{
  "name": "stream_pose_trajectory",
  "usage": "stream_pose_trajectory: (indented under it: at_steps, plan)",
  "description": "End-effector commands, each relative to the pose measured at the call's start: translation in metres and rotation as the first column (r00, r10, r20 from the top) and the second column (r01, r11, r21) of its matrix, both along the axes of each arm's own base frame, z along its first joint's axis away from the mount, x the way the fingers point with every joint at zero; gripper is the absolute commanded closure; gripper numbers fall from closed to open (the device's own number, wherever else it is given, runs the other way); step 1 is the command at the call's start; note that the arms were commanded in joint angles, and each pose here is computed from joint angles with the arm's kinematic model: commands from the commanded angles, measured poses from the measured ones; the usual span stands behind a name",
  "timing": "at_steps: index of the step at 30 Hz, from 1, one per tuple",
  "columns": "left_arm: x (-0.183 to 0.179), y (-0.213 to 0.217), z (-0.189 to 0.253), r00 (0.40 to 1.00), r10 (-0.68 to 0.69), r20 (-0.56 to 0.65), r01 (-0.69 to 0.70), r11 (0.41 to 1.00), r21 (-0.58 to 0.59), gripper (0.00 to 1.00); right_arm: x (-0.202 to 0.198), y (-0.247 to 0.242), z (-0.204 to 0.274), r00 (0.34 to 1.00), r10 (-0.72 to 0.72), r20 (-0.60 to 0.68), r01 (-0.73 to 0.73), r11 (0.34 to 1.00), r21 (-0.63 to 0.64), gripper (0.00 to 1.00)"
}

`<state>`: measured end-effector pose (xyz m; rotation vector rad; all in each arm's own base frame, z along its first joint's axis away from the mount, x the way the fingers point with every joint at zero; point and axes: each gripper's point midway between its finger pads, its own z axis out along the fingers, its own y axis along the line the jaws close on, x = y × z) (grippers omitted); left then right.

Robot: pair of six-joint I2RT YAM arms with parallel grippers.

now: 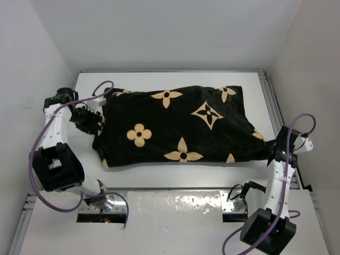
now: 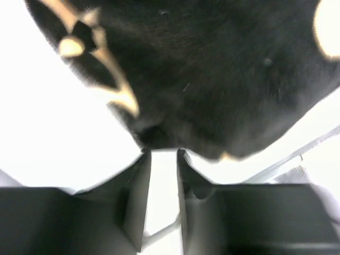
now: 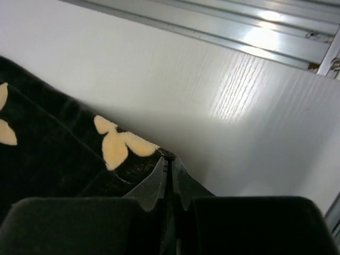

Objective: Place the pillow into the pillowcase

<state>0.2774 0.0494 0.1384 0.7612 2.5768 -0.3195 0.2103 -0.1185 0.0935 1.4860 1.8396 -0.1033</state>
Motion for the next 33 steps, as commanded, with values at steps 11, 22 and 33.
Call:
stream_pose_trajectory:
  at_steps: [11,22,33]
  plan:
    - [0.086,0.095,0.001,0.954,0.296,-0.045,-0.295,0.955,0.019,0.05,0.022,-0.006,0.039,0.994,0.112,0.017,-0.111,0.992,-0.059,0.23]
    - [0.238,-0.012,0.021,0.963,0.212,0.168,-0.162,0.95,-0.269,0.84,0.149,0.2,0.092,0.549,0.828,-0.118,-0.826,0.515,-0.231,0.61]
    - [0.271,-0.026,-0.073,0.937,0.306,0.17,-0.293,0.951,-0.099,0.85,0.14,0.221,-0.054,0.677,0.697,-0.238,-0.669,0.717,0.196,1.0]
